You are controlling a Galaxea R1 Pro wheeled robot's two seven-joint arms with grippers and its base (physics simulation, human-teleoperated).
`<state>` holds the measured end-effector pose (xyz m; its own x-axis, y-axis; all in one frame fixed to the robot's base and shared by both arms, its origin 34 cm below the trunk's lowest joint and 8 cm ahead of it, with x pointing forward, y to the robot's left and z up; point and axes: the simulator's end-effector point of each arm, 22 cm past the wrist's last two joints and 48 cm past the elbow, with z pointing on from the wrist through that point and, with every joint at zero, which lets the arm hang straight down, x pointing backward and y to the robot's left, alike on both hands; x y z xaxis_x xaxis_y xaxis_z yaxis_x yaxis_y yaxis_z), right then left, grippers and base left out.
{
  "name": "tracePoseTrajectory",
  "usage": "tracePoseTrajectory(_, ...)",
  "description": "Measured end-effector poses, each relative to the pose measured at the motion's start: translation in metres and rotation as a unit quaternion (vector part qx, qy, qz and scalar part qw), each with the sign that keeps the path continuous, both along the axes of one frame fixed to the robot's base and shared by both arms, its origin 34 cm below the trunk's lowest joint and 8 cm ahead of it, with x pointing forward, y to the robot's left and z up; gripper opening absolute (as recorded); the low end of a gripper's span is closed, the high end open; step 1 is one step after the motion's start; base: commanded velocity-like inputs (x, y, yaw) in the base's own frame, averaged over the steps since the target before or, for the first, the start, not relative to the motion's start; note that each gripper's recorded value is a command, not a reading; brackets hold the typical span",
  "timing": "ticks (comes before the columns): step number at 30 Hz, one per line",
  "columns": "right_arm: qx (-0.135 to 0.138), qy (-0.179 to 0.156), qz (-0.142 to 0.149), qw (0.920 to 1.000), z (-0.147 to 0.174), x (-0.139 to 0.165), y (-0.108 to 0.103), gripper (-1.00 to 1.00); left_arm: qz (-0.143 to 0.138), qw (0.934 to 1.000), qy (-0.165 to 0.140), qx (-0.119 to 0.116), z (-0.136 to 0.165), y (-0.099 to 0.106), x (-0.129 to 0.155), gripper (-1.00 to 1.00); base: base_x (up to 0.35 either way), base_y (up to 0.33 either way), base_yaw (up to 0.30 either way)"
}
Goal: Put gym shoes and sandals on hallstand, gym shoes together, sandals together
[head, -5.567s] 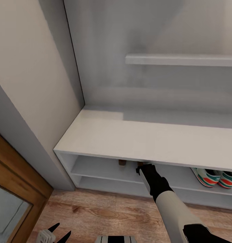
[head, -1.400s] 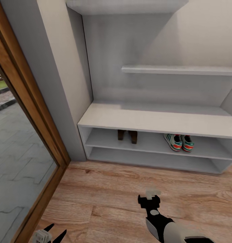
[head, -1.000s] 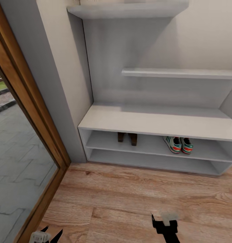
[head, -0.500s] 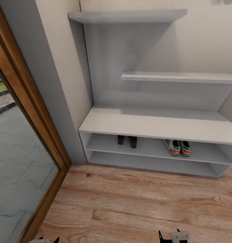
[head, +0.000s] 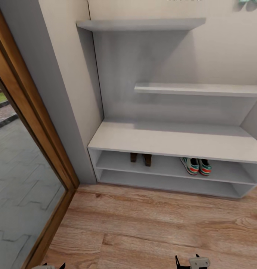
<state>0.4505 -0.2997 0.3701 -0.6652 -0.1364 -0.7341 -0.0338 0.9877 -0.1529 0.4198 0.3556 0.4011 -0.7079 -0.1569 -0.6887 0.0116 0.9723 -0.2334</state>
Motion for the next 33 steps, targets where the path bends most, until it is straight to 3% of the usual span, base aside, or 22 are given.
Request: tracePoseTrajectory(33, 0.001, 0.007, 0.001, 1.0000, 0.062, 0.001, 0.002, 1.00, 0.008, 0.9999, 0.014, -0.004, 0.058, 0.001, -0.003, 1.00, 0.000, 0.000, 0.000)
